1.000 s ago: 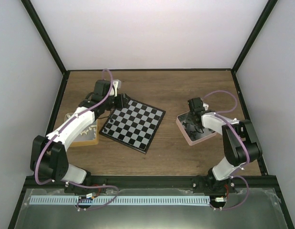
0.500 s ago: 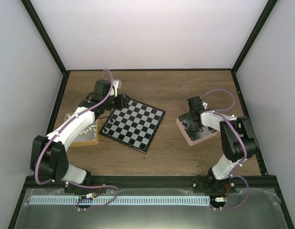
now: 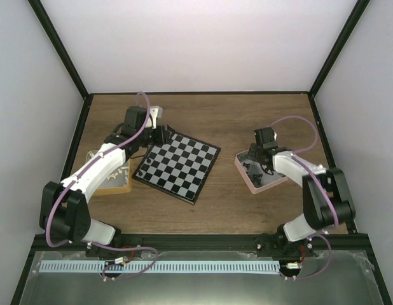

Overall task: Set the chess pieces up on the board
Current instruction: Pick up the chess piece from the storage box, then place the chess piece on the chessboard.

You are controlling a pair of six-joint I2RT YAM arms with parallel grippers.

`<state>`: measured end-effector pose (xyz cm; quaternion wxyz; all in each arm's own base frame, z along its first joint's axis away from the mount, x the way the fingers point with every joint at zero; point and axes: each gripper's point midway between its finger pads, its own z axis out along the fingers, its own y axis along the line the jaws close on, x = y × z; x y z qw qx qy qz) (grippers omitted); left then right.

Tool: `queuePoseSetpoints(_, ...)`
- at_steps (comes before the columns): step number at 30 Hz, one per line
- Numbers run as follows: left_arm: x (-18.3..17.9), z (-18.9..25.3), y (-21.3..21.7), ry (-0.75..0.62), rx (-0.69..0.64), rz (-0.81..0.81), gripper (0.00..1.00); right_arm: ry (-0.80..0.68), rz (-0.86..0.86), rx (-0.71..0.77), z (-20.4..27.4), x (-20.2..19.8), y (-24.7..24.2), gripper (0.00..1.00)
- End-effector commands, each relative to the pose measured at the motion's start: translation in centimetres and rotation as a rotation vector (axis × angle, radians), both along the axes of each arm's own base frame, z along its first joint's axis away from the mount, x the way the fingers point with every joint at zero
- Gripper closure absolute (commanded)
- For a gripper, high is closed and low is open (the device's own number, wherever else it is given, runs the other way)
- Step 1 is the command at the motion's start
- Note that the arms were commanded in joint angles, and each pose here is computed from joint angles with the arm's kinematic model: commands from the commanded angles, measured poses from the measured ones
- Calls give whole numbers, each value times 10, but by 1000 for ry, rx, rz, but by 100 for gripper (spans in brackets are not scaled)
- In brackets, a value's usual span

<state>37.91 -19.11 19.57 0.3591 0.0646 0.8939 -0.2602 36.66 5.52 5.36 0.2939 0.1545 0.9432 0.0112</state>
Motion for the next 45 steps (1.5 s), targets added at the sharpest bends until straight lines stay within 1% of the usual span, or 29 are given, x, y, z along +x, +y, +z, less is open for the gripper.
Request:
queuePoseSetpoints(1, -8, 38, -13, -104, -99, -74, 43, -245, 175, 153, 67, 8, 32, 84)
queuePoseSetpoints(5, -22, 68, -29, -173, -204, -177, 40, -449, 419, 337, 133, -11, 75, 83)
queuePoseSetpoints(8, -36, 89, -40, -204, -293, -259, 34, -555, 618, 468, 176, -35, 105, 82)
queuePoseSetpoints(12, -55, 109, -57, -193, -412, -369, 26, -634, 944, 688, 223, -84, 145, 80)
queuePoseSetpoints(14, -61, 117, -66, -164, -454, -396, 25, -659, 1045, 759, 237, -102, 153, 80)
queuePoseSetpoints(18, -81, 127, -92, -103, -528, -494, 24, -675, 1177, 841, 253, -124, 161, 80)
queuePoseSetpoints(22, -102, 136, -116, -40, -613, -595, 24, -679, 1261, 854, 261, -137, 165, 80)
queuePoseSetpoints(26, -118, 145, -134, 10, -683, -682, 25, -654, 1319, 858, 260, -146, 171, 79)
queuePoseSetpoints(28, -125, 146, -143, 29, -695, -724, 27, -641, 1338, 854, 257, -148, 174, 79)
queuePoseSetpoints(34, -141, 138, -160, 85, -694, -808, 42, -627, 1360, 855, 255, -150, 180, 79)
queuePoseSetpoints(38, -147, 130, -166, 124, -689, -844, 57, -622, 1364, 852, 255, -148, 182, 79)
queuePoseSetpoints(40, -150, 127, -168, 130, -683, -853, 62, -622, 1361, 849, 255, -147, 182, 80)
queuePoseSetpoints(42, -148, 123, -168, 131, -672, -846, 63, -619, 1361, 850, 255, -147, 183, 80)
queuePoseSetpoints(45, -147, 121, -169, 137, -667, -845, 72, -615, 1362, 851, 254, -147, 183, 80)
